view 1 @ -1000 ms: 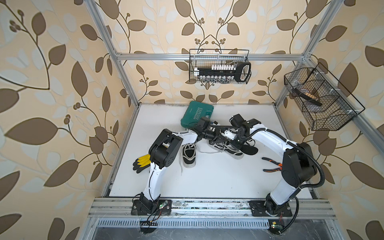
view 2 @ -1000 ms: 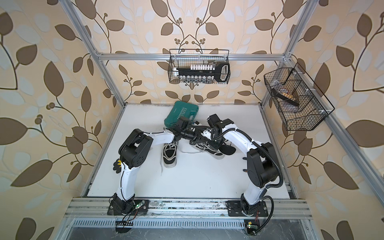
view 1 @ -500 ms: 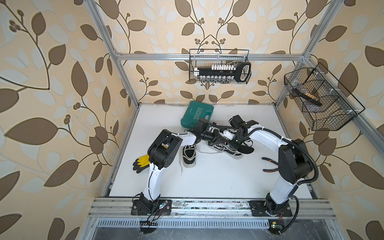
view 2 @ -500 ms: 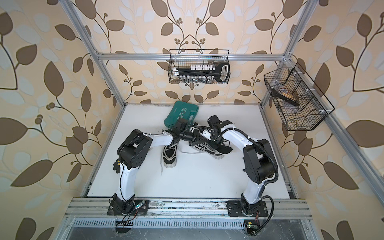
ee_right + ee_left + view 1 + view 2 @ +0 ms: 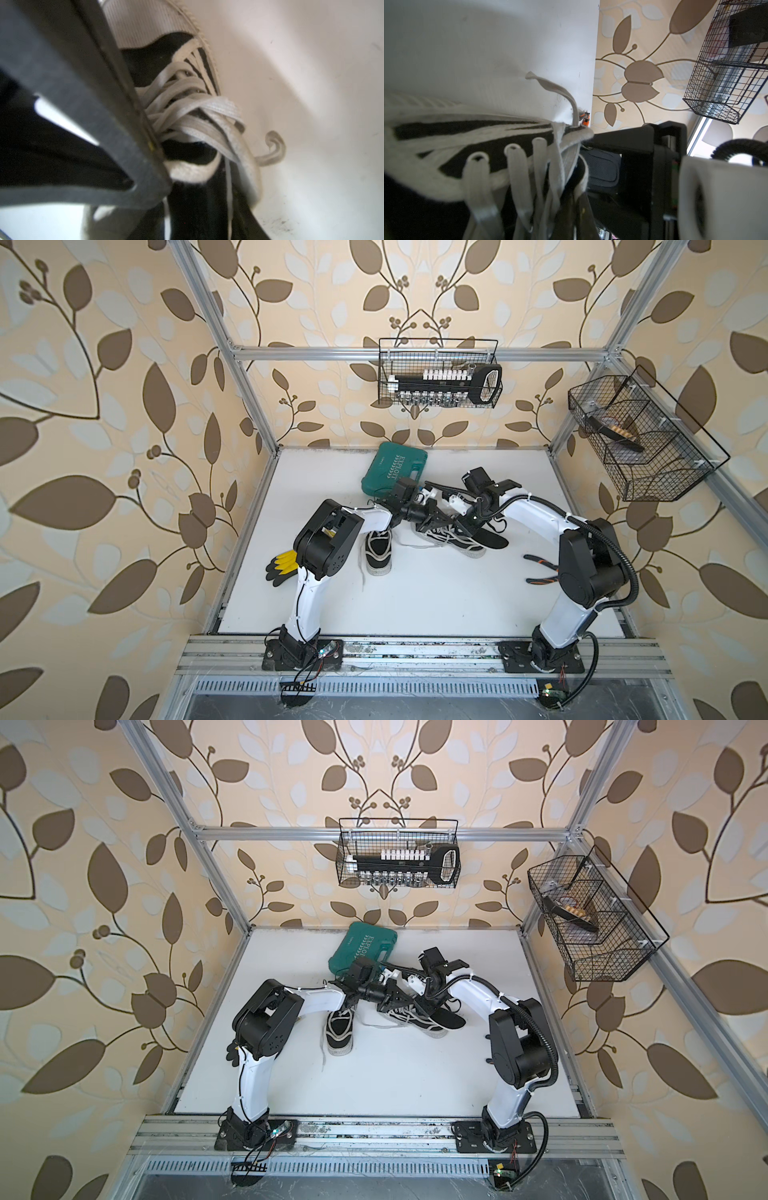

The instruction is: Insert the insole into the shoe

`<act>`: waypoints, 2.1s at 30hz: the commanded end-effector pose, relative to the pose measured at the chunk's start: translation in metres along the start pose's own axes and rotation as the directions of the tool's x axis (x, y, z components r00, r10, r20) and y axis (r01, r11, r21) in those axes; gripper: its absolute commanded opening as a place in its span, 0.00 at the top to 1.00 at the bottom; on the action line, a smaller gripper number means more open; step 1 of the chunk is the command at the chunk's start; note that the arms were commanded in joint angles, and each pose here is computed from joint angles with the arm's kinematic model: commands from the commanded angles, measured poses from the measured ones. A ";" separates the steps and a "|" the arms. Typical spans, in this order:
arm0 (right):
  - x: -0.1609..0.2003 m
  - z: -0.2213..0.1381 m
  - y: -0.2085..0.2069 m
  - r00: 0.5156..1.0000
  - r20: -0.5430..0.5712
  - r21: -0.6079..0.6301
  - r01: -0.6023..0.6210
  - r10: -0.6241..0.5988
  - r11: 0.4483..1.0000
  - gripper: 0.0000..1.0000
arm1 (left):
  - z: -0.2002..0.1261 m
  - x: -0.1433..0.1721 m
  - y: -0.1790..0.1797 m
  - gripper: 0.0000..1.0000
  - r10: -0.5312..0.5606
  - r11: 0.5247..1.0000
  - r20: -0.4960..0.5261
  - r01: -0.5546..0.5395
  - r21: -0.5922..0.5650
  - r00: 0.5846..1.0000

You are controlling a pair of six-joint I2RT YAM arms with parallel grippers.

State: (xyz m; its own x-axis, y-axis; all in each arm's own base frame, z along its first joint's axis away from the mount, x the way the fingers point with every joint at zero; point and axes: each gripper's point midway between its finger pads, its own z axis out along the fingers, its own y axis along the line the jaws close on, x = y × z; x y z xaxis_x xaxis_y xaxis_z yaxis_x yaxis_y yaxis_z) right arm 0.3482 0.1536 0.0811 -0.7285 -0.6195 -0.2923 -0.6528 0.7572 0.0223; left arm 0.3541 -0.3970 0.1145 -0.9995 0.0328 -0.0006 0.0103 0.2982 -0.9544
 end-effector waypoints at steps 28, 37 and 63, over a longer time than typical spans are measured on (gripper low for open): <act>0.063 -0.034 -0.016 0.985 -0.132 0.169 0.137 -0.115 0.976 0.04 | -0.011 0.002 -0.037 1.00 0.091 0.996 -0.005 -0.091 0.011 0.996; 0.056 -0.026 0.003 0.979 -0.152 0.003 0.136 -0.134 0.991 0.22 | -0.011 0.003 -0.036 1.00 0.090 0.996 -0.006 -0.090 0.006 0.996; 0.043 -0.040 0.005 0.975 -0.161 0.131 0.172 -0.150 0.976 0.95 | -0.011 0.000 -0.039 1.00 0.086 0.996 0.009 -0.086 -0.001 0.996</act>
State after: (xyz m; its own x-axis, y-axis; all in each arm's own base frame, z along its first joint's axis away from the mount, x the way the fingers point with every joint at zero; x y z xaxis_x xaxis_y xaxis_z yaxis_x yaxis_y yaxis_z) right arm 0.3040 0.1229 0.0957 -0.6424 -0.7559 -0.1263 -0.7459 0.6545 -0.1233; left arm 0.3500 -0.3938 0.1120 -0.9988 0.0469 0.0161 0.0010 0.3435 -0.9391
